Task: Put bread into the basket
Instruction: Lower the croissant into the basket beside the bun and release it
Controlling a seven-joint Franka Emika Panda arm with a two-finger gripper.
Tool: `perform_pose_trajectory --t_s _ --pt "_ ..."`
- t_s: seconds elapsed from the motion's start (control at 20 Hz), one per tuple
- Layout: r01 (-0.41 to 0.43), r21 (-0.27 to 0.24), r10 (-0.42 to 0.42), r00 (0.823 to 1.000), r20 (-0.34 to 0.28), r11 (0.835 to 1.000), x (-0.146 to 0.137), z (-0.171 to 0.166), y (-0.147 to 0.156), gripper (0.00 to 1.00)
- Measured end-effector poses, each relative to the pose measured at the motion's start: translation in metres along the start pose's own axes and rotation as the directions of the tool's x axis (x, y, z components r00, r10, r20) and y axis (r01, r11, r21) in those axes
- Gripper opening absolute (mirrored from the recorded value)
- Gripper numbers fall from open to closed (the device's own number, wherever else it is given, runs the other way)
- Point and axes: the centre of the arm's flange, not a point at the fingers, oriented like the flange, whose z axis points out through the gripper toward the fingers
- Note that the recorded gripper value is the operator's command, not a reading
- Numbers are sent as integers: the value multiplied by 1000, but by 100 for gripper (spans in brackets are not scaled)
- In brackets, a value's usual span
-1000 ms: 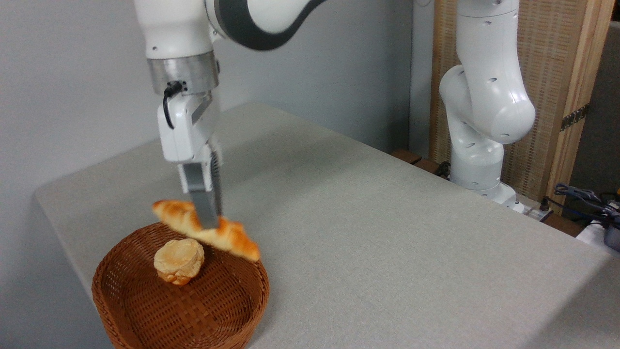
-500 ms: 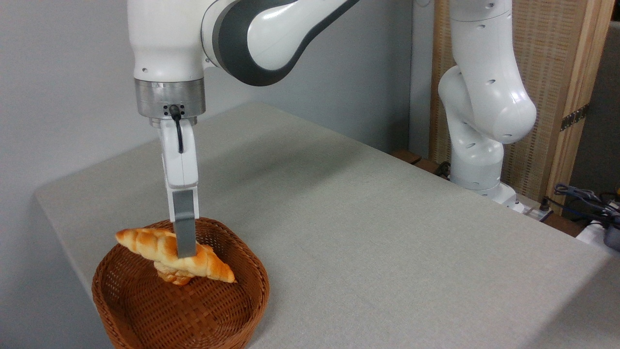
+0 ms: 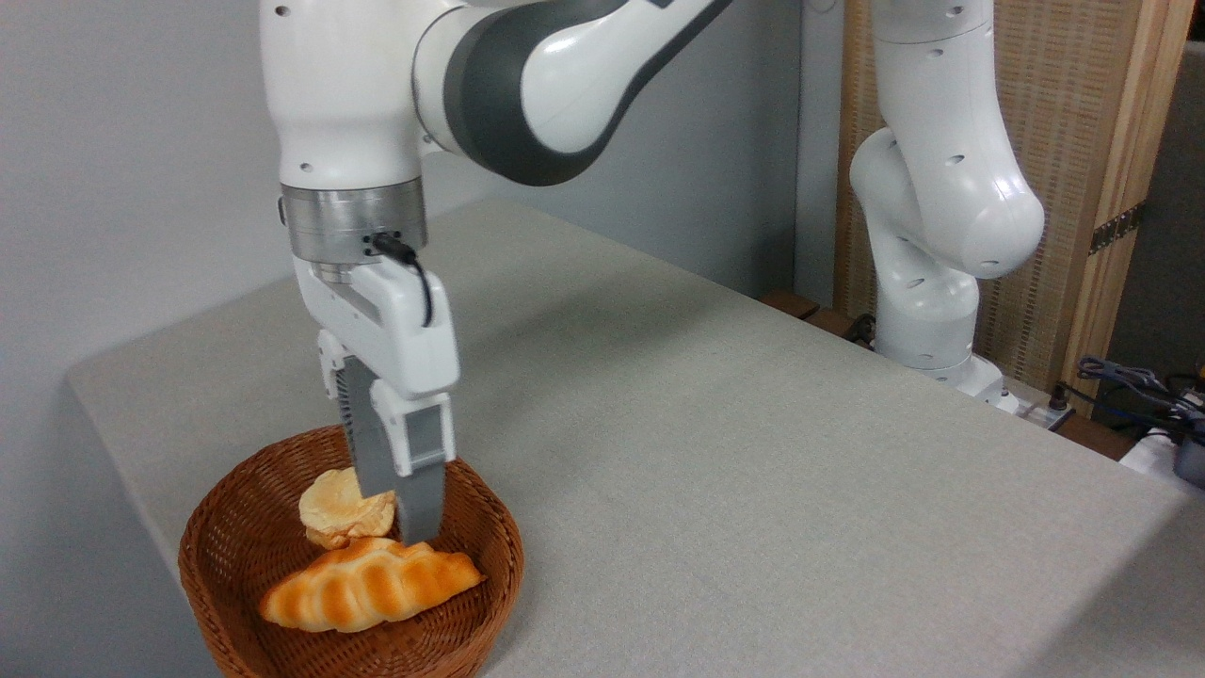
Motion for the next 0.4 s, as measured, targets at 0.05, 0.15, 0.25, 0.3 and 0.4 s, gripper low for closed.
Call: perform_pose_trajectory --t_s 0.05,0.15,0.25,0.3,0.4 --pt "12 -13 -12 1000 12 1000 -7 -3 -3 100" --pt "24 -39 -23 999 36 999 -17 -5 -3 100" --pt "47 -57 -46 999 27 997 -22 -7 -5 100" --pt "62 -73 -61 998 13 995 -25 -10 -6 100" --pt "88 -100 -88 996 6 991 -36 -21 -9 100"
